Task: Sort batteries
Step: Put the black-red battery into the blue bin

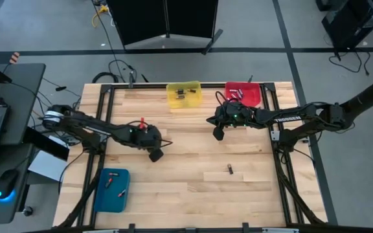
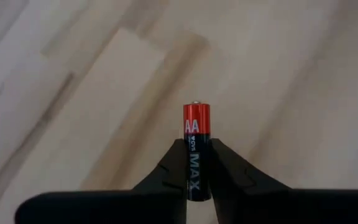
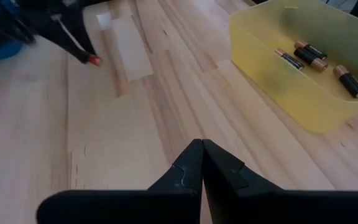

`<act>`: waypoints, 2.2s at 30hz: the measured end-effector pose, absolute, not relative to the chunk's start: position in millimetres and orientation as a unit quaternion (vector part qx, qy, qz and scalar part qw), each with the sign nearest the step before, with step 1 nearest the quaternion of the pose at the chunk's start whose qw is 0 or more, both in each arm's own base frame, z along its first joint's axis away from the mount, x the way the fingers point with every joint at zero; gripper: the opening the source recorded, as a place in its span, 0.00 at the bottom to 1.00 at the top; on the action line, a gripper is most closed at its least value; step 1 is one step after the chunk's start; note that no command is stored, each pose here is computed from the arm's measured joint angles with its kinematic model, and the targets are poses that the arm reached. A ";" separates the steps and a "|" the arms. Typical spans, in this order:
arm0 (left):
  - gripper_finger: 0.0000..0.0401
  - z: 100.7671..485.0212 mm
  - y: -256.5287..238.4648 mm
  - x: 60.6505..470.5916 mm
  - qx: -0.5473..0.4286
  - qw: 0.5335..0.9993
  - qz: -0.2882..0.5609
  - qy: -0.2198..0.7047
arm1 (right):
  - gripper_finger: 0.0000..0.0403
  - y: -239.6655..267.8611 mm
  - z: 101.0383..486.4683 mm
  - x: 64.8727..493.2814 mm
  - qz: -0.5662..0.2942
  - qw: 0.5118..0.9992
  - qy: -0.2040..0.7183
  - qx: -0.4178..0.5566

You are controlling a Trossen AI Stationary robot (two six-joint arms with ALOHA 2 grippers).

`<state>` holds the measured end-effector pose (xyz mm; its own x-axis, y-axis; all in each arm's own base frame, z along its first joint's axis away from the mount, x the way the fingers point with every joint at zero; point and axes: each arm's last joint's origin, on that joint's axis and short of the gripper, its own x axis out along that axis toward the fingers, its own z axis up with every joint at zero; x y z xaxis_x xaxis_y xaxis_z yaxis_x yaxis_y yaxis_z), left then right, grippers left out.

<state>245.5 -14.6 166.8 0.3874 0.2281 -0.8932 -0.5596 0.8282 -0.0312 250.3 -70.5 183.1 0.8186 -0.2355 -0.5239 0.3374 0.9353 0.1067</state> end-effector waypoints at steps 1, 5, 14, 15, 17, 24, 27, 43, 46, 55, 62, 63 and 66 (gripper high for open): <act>0.11 174.2 -17.1 245.3 -0.167 0.820 0.229 0.497 | 0.05 -70.5 183.0 250.3 -0.151 0.948 0.261 0.098; 0.11 201.9 -31.7 236.4 -0.167 0.825 0.186 0.508 | 0.04 -70.5 182.9 250.2 -0.151 0.948 0.261 0.097; 0.11 243.7 -79.7 188.0 -0.191 0.787 0.129 0.573 | 0.04 -70.5 183.1 250.3 -0.148 0.950 0.262 0.086; 0.11 244.4 -85.4 181.8 -0.196 0.778 0.126 0.583 | 0.04 -70.5 183.1 250.3 -0.148 0.950 0.262 0.086; 0.11 245.1 -98.8 169.7 -0.197 0.766 0.110 0.601 | 0.04 -70.5 183.2 250.3 -0.147 0.950 0.262 0.084; 0.11 243.8 -135.7 131.9 -0.207 0.728 0.105 0.645 | 0.05 -71.4 185.3 251.4 -0.144 0.955 0.252 0.067; 0.11 243.8 -146.7 119.8 -0.223 0.718 0.109 0.650 | 0.05 -71.9 186.7 252.1 -0.142 0.957 0.246 0.057; 0.11 207.5 -162.2 105.1 -0.285 0.706 0.102 0.641 | 0.04 -74.2 187.7 252.0 -0.143 0.959 0.242 0.043; 0.11 200.3 -160.9 104.3 -0.285 0.705 0.102 0.642 | 0.03 -74.4 187.6 251.9 -0.143 0.959 0.243 0.042; 0.11 174.4 -156.0 100.1 -0.289 0.696 0.093 0.651 | 0.05 -74.4 187.6 251.9 -0.143 0.959 0.243 0.042; 0.12 170.5 -155.1 100.0 -0.290 0.696 0.093 0.650 | 0.04 -74.4 187.7 251.9 -0.144 0.959 0.241 0.045; 0.14 170.5 -155.1 100.2 -0.291 0.696 0.093 0.650 | 0.04 -74.4 187.7 251.9 -0.144 0.959 0.241 0.045; 0.19 170.6 -154.9 100.7 -0.294 0.690 0.091 0.655 | 0.05 -74.4 187.6 251.9 -0.144 0.958 0.242 0.045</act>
<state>100.7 -154.9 170.6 0.1245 -0.2602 -0.9575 -0.5108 0.8105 -0.2866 251.9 -74.4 187.6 0.8414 -0.2538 -0.4772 0.2977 0.9545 0.0173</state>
